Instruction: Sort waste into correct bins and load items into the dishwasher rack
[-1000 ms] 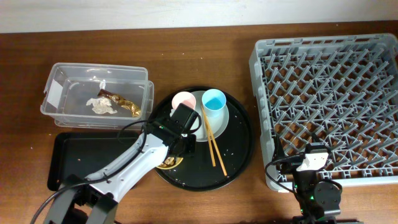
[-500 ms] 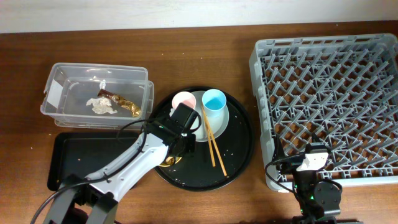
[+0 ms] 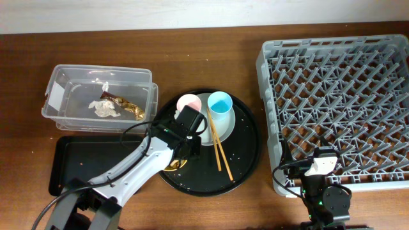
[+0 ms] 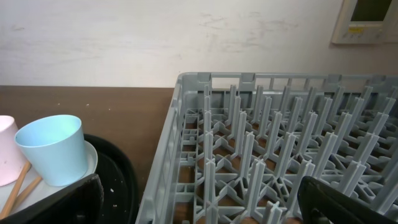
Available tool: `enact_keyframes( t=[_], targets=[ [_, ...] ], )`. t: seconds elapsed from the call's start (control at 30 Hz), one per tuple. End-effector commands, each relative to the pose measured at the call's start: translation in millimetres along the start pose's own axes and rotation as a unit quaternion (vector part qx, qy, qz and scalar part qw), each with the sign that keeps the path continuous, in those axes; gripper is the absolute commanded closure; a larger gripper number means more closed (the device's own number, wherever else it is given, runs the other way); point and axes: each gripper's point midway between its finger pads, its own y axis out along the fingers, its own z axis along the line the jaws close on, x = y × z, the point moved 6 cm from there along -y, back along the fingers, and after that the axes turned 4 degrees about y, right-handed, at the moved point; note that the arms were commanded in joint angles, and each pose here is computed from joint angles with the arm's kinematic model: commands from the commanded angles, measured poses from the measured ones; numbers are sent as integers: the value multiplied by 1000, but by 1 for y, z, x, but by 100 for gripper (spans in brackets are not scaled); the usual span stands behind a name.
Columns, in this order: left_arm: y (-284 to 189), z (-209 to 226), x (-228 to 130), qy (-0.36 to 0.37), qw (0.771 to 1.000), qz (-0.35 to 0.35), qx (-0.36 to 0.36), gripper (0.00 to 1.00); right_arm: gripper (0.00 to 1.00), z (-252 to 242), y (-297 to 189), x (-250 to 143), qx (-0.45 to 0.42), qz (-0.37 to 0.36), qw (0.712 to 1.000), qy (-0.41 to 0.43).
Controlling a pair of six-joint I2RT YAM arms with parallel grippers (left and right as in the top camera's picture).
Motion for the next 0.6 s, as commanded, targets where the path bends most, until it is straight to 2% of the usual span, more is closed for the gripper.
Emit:
enact_keyframes(
  t=[0.0,0.57],
  targets=[
    [1,0,5,-1,1000,-6,5,84,2,-1,0,-2,-4,2,1000,-1],
    [3,1,2,-1,1000,-4,6,86,2,-1,0,-2,-4,2,1000,-1]
  ],
)
